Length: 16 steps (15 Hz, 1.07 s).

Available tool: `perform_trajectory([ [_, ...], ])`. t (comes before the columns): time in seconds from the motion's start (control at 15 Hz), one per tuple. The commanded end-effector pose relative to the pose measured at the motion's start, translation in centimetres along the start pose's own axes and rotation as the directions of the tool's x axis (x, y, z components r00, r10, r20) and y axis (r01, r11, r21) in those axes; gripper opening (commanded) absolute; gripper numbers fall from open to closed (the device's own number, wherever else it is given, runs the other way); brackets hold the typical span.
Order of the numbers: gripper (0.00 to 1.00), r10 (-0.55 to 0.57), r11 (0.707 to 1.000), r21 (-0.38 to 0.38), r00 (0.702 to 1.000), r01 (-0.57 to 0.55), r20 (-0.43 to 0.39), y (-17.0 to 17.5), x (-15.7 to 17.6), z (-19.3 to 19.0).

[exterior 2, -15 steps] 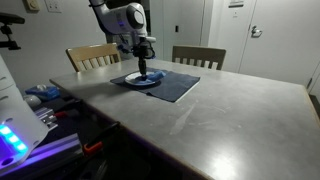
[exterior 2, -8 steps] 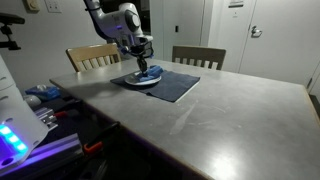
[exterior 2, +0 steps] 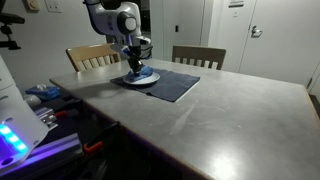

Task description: Wipe the plate with the towel

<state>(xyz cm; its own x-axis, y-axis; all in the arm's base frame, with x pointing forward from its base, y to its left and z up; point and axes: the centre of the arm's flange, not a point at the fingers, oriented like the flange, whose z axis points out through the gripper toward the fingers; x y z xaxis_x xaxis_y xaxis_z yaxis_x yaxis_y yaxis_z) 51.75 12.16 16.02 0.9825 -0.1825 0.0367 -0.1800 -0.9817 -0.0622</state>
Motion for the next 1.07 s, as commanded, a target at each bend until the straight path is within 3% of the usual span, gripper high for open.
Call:
perform_trajectory([
  [0.0,0.02,0.046,0.999,-0.032,0.983,-0.041,0.179,1.7,-2.1,0.6],
  [0.2,0.02,0.213,0.976,-0.083,0.952,-0.199,0.22,2.5,-3.1,-0.2],
  [0.33,0.02,0.327,0.944,-0.085,0.936,-0.318,0.132,2.6,-3.3,-0.8],
  [0.47,0.02,0.348,0.936,-0.066,0.936,-0.345,0.048,2.3,-3.1,-1.3],
  [0.73,0.02,0.285,0.953,-0.077,0.955,-0.292,-0.083,1.2,-2.4,-3.8],
  [1.0,0.02,0.122,0.977,-0.148,0.972,-0.153,-0.199,-0.6,-0.8,-7.6],
])
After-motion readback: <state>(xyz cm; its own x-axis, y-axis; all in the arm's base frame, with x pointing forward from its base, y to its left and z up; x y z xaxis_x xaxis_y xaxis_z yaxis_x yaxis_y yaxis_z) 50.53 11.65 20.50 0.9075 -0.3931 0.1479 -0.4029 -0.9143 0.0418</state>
